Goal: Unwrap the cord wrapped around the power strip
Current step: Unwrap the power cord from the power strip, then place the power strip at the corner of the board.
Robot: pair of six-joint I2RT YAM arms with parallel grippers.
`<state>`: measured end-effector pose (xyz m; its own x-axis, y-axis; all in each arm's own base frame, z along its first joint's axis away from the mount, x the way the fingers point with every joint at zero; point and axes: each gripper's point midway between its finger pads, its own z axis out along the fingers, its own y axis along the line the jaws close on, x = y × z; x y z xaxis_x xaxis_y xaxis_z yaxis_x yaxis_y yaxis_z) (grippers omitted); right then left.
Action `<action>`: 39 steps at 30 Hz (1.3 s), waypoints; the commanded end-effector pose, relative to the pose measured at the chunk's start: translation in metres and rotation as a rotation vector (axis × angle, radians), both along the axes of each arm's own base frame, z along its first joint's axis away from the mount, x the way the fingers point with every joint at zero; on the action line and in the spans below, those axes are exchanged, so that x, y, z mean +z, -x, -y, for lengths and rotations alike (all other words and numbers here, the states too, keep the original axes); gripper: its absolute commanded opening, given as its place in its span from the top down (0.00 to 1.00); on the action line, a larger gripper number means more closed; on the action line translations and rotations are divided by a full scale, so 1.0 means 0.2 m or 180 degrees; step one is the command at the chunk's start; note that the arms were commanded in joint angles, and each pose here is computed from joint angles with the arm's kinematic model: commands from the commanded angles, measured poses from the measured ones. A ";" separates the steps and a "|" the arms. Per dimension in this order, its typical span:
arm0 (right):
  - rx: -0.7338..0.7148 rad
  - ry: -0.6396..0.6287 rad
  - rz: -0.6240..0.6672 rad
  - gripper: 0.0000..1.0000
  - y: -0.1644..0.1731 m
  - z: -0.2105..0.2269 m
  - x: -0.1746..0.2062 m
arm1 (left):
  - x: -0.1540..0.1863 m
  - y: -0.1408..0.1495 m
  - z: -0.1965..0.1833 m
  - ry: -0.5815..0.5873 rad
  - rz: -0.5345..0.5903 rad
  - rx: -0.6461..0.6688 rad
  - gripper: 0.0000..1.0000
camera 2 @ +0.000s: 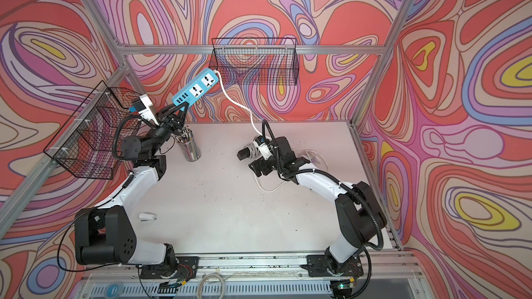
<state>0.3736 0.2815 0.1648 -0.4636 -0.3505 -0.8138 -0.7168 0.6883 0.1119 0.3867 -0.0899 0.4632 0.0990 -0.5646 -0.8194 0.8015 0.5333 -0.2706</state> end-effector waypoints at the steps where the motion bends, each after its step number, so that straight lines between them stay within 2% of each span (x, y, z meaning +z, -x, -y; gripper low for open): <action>1: 0.0245 -0.0269 0.0001 0.02 0.12 -0.02 0.04 | 0.10 0.07 -0.06 0.0031 0.0321 0.0167 1.00; 6: 0.0872 -0.0575 0.0057 0.02 0.26 -0.12 0.18 | 0.08 0.04 -0.08 0.0041 0.0268 0.0182 1.00; 10: 0.0929 -0.0727 0.0325 0.02 0.28 -0.13 0.36 | 0.07 0.03 -0.07 0.0001 0.0238 0.0196 1.00; 15: 0.0568 -0.0611 0.1090 0.02 0.21 -0.02 0.68 | 0.03 -0.01 -0.05 -0.0043 0.0141 0.0151 1.00; 18: 0.0380 -0.0451 0.1634 0.02 0.15 0.04 0.89 | -0.02 -0.04 0.03 -0.0165 0.0022 0.0015 1.00; 25: 0.0397 -0.0075 0.2754 0.02 0.12 0.08 1.24 | -0.16 -0.03 0.38 -0.0854 -0.0288 -0.0418 1.00; 29: 0.0493 0.0192 0.3268 0.02 0.11 0.07 1.30 | -0.23 -0.03 0.50 -0.1071 -0.0520 -0.0668 1.00; 34: 0.0540 0.0753 0.3749 0.02 0.06 0.05 1.25 | -0.27 -0.02 0.58 -0.1308 -0.0802 -0.0839 1.00; 39: 0.0642 0.1018 0.3882 0.02 0.03 0.01 1.23 | -0.32 0.00 0.64 -0.1567 -0.0907 -0.0897 1.00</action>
